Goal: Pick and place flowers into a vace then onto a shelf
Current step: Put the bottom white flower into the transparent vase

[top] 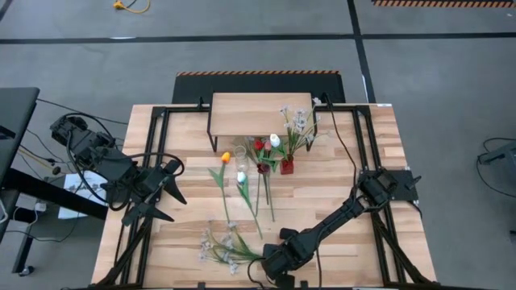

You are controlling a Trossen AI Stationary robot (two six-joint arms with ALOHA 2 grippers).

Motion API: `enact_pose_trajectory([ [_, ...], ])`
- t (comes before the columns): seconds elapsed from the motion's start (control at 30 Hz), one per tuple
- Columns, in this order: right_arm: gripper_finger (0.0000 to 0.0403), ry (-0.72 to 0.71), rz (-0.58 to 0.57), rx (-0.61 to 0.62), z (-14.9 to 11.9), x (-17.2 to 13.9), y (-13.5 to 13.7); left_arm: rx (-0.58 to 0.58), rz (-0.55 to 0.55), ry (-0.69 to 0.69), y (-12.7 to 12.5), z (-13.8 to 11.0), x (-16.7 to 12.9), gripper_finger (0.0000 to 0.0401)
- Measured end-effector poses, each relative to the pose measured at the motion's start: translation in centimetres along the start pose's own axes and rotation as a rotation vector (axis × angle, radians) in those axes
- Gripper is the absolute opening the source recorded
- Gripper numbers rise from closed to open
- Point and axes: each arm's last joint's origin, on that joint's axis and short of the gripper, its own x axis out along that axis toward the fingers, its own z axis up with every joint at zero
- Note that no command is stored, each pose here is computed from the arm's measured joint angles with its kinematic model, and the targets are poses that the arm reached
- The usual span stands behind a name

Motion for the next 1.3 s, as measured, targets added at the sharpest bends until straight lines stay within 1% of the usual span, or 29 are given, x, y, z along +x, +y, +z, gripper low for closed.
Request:
enact_pose_trajectory([
  [0.1,0.0002,-0.035,-0.001,-0.039,0.7,-0.8,0.8,-0.002,0.000,0.000,0.0,0.0,0.0,0.0245],
  [0.23,0.0001,-0.074,0.017,-0.074,1.5,-3.1,1.9,-0.003,-0.001,0.000,0.0,0.0,0.0,0.0245],
  [0.4,0.0001,-0.086,-0.026,-0.108,1.7,-6.1,3.1,-0.014,-0.004,0.017,0.0,-0.1,0.0,0.0245],
  [0.5,0.0001,-0.093,-0.062,-0.137,1.4,-8.4,3.8,-0.023,0.001,0.032,0.1,-0.3,0.0,0.0245],
  [0.57,0.0001,-0.102,-0.061,-0.142,1.3,-10.0,4.2,-0.028,-0.005,0.041,0.1,-0.4,0.0,0.0245],
  [0.67,0.0000,-0.075,-0.081,-0.151,0.7,-12.8,4.7,-0.030,-0.019,0.049,0.0,-0.4,0.0,0.0245],
  [0.77,0.0000,-0.107,-0.087,-0.143,0.0,-16.0,5.4,-0.031,-0.019,0.049,0.0,-0.4,0.0,0.0245],
  [0.87,0.0000,-0.157,-0.073,-0.113,-1.6,-18.5,5.3,-0.031,-0.018,0.048,0.0,-0.4,0.0,0.0245],
  [0.93,0.0000,-0.220,-0.063,-0.089,-2.5,-20.9,5.1,-0.031,-0.018,0.048,0.0,-0.4,0.0,0.0245],
  [1.0,0.0000,-0.293,-0.092,-0.082,-3.7,-23.0,5.0,-0.029,-0.018,0.048,0.0,-0.4,0.0,0.0245],
  [1.17,0.0000,-0.581,-0.155,-0.082,-5.5,-27.8,4.5,-0.009,-0.010,0.041,0.1,-0.4,0.0,0.0245],
  [1.3,0.0000,-0.811,-0.230,-0.135,-6.3,-31.2,3.9,-0.014,0.040,0.019,0.2,-0.3,0.0,0.0245],
])
